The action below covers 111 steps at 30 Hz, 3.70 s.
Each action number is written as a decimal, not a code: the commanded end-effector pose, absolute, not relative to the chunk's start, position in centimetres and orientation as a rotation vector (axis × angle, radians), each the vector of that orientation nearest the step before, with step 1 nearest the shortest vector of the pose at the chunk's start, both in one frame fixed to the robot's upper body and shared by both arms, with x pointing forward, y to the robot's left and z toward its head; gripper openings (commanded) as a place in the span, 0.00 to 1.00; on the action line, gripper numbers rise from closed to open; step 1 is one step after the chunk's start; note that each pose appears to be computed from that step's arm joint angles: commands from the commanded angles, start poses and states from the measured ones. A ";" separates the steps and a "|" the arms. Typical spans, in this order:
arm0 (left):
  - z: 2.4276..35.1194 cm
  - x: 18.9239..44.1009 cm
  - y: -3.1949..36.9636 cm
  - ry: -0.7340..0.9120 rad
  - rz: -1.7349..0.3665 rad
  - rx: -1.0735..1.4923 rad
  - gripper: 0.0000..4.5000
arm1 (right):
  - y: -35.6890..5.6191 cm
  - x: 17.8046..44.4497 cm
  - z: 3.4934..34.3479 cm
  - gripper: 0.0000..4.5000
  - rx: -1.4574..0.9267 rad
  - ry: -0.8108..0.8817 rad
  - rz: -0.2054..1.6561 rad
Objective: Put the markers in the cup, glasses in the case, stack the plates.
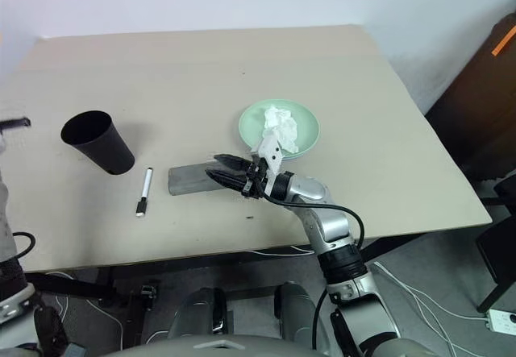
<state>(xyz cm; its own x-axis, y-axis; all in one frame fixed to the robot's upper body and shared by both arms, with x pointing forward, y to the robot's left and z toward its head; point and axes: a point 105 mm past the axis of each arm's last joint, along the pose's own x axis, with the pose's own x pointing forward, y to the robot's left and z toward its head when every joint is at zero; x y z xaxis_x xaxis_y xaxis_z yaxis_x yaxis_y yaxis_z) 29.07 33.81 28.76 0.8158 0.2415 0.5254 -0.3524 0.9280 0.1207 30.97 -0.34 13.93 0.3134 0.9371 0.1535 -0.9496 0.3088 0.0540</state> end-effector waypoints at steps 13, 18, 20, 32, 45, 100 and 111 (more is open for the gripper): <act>24.5 31.2 30.3 -0.554 0.045 0.060 0.06 | -1.2 31.5 14.9 0.76 0.070 -0.158 1.207; 22.9 31.7 30.0 -0.496 0.036 0.071 0.06 | -1.4 31.7 14.8 0.76 0.059 -0.160 1.191; 22.2 31.7 30.2 -0.468 0.040 0.073 0.06 | -1.4 31.7 14.8 0.76 0.053 -0.161 1.185; 19.7 32.3 30.8 -0.356 0.070 0.114 0.06 | -1.5 32.0 14.8 0.76 0.027 -0.169 1.167; 19.0 32.5 30.6 -0.339 0.056 0.121 0.58 | -1.6 32.1 14.9 0.77 0.011 -0.175 1.159; 10.0 26.9 23.0 0.663 0.032 0.062 0.72 | -2.1 34.1 15.1 0.77 0.023 -0.166 1.155; 10.1 27.0 22.9 0.690 0.022 0.069 0.01 | -2.1 34.3 15.1 0.77 0.033 -0.168 1.135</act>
